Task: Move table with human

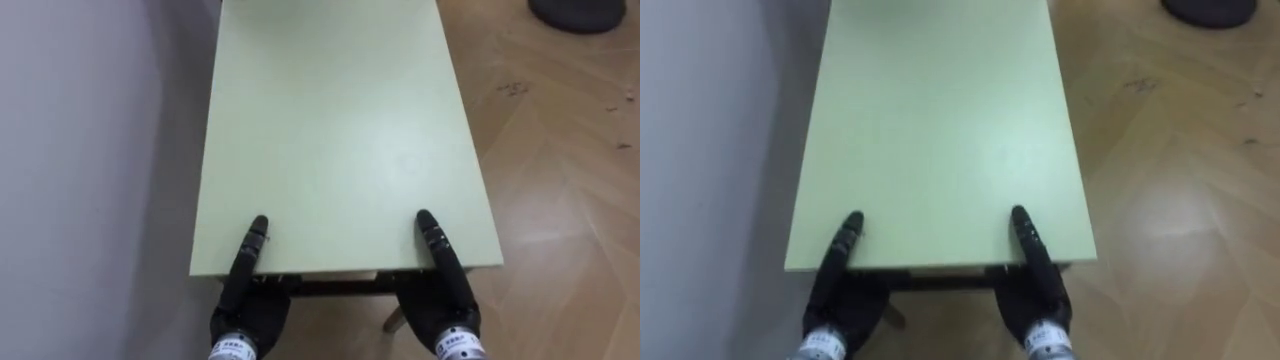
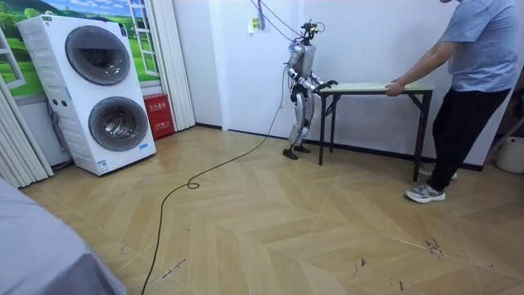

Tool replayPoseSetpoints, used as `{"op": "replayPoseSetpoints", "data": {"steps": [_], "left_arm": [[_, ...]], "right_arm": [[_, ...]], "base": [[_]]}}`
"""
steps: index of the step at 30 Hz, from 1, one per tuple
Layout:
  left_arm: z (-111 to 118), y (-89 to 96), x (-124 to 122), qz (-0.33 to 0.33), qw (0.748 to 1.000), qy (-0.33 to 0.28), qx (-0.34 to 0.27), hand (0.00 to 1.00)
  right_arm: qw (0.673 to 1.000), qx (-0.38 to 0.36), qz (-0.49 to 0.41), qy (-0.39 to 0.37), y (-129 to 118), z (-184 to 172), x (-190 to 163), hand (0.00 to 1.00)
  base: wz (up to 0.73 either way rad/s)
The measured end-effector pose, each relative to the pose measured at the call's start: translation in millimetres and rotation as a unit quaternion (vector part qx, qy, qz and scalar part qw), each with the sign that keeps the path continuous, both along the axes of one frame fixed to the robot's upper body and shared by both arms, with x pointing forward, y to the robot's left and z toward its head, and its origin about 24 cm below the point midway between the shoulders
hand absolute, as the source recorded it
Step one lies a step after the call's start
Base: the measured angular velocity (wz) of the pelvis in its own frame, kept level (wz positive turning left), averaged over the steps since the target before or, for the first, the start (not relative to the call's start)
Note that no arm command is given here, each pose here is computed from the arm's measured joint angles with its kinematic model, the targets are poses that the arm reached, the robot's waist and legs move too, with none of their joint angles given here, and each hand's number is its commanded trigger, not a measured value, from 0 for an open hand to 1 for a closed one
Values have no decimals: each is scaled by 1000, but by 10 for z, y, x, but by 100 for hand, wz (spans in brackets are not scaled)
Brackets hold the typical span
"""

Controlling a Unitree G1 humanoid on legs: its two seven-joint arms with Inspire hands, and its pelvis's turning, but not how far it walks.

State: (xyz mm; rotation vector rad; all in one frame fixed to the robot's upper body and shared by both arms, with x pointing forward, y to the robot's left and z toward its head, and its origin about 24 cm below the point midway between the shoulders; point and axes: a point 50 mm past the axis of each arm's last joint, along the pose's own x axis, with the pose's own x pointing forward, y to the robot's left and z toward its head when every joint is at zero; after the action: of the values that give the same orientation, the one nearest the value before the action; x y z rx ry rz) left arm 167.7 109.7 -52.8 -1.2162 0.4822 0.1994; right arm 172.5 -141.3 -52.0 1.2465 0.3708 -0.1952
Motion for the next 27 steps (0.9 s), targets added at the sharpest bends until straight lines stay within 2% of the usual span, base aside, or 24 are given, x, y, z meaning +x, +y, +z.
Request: {"op": "replayPoseSetpoints", "data": {"steps": [5, 18, 27], "left_arm": [[-20, -2, -8, -1, 1000, 6, 3, 100], [-42, 34, -24, -14, 999, 7, 29, 100], [-149, 77, -79, -37, 998, 2, 51, 100]], "right_arm": [[1000, 3, 0, 5, 23, -16, -32, 100], [1000, 9, -4, 16, 20, -46, -68, 100], [1000, 10, -6, 25, 30, -147, -152, 100]], "base": [[33], [0], [1]]}}
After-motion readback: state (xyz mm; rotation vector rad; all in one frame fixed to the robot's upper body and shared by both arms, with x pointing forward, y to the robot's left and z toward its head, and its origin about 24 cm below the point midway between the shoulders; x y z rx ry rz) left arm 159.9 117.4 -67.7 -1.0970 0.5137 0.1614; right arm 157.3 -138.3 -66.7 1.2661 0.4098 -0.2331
